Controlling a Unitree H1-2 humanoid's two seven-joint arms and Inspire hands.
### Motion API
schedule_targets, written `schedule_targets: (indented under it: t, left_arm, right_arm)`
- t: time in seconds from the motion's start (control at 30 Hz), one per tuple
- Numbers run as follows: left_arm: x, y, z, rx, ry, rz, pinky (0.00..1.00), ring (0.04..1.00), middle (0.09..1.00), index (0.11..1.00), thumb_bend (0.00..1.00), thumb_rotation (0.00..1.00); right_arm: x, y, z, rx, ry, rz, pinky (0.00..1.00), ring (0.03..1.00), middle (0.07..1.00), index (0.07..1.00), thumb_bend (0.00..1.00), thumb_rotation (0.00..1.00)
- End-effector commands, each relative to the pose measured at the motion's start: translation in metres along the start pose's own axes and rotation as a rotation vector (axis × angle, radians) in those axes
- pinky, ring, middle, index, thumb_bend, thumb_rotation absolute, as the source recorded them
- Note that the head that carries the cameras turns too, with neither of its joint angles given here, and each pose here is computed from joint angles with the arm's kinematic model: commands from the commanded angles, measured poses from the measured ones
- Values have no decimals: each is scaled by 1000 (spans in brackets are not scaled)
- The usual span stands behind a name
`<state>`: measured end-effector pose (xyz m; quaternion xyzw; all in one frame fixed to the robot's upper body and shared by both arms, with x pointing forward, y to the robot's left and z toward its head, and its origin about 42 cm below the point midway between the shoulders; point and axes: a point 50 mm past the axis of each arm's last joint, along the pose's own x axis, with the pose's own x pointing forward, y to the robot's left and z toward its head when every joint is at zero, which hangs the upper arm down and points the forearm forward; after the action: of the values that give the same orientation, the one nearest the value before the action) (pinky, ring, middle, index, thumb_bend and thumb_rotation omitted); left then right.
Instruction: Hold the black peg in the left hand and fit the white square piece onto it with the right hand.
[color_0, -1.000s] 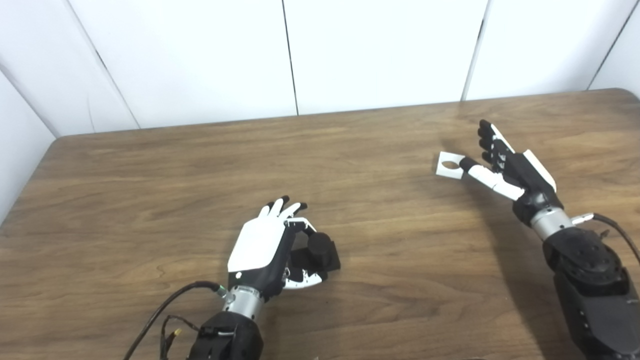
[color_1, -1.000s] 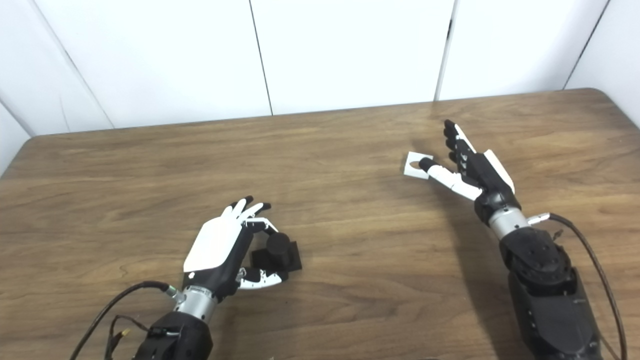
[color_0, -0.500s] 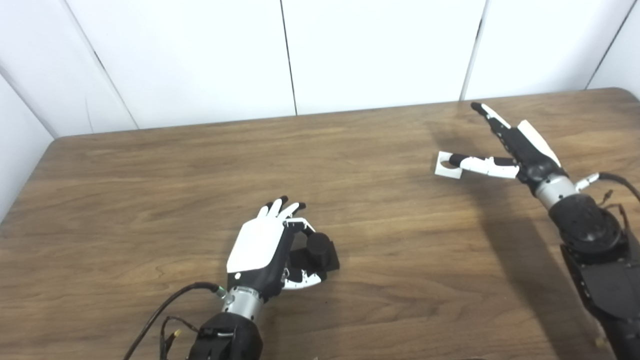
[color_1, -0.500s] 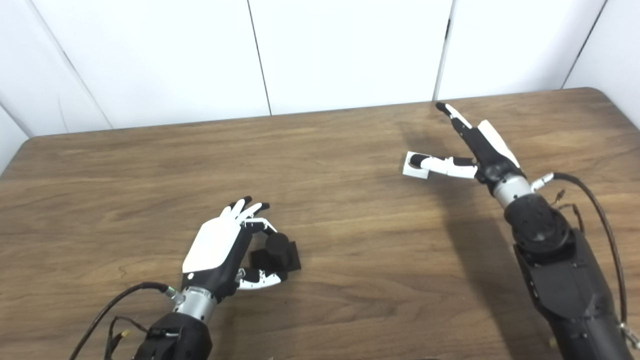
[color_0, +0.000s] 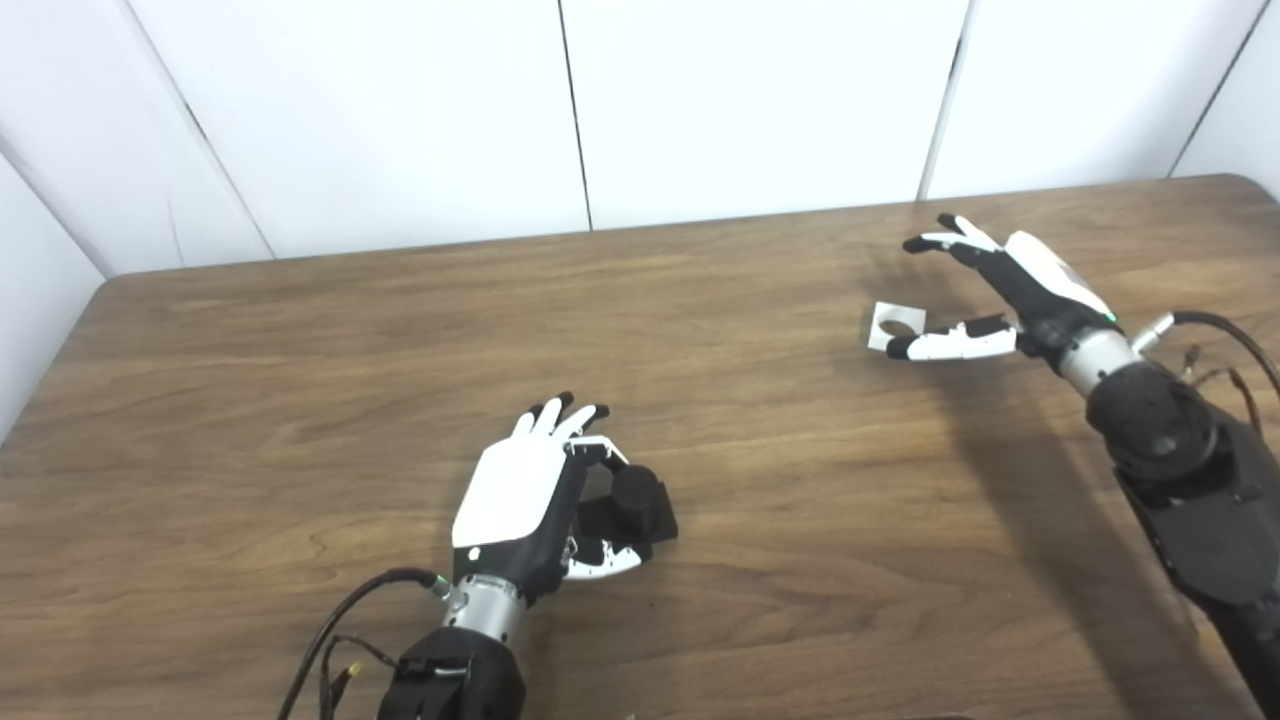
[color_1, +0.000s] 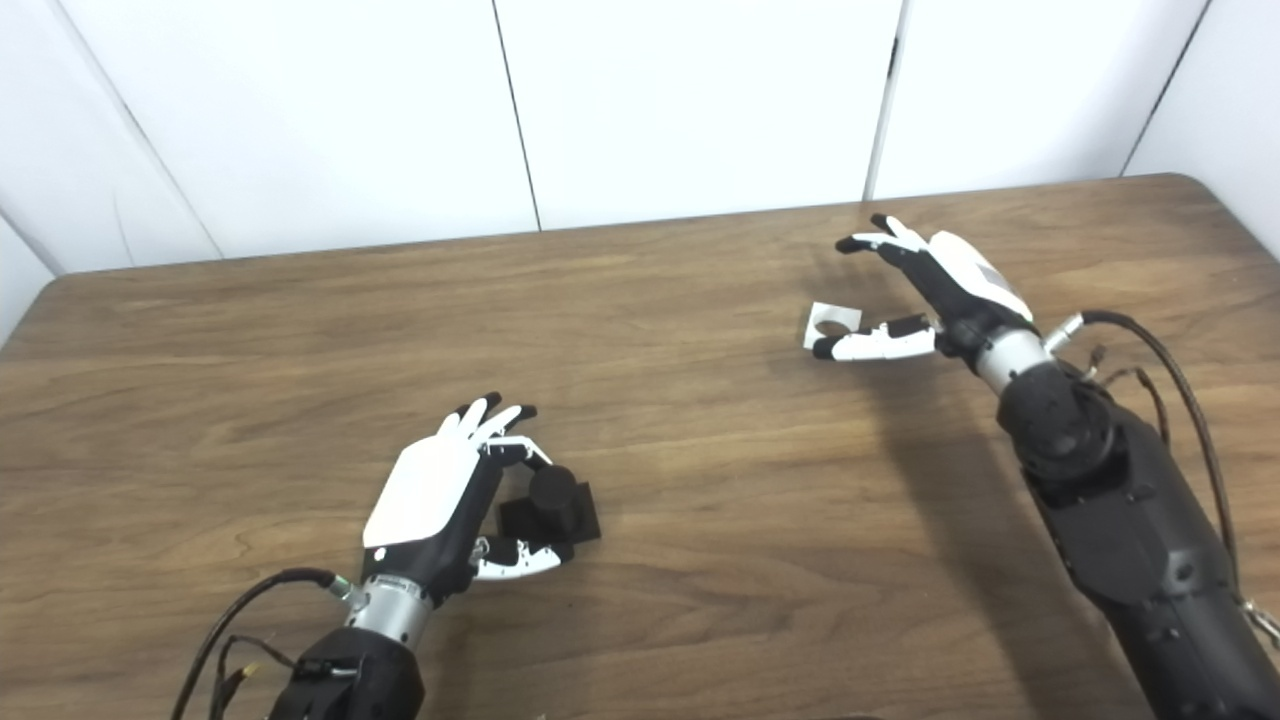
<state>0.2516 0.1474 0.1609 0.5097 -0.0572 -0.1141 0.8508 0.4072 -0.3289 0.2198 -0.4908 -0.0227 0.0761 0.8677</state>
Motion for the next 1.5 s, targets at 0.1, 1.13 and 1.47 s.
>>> schedule_targets:
  t: [0.1,1.13,1.47]
  left_arm:
    - [-2,-2,-2,18,7,-20,1000,1000,915,491,520,62]
    - [-1,-2,2,26,1,-17,1000,1000,912,491,520,63]
    - [0,-1,2,18,3,-15,1000,1000,917,491,519,63]
  right_arm:
    - [15,-34,13,-111,-41,-29,1000,1000,1000,812,904,392]
    - [57,-45,8,-242,49,53,1000,1000,1000,790,876,398]
    - [59,-41,17,-306,52,111,1000,1000,1000,753,875,383]
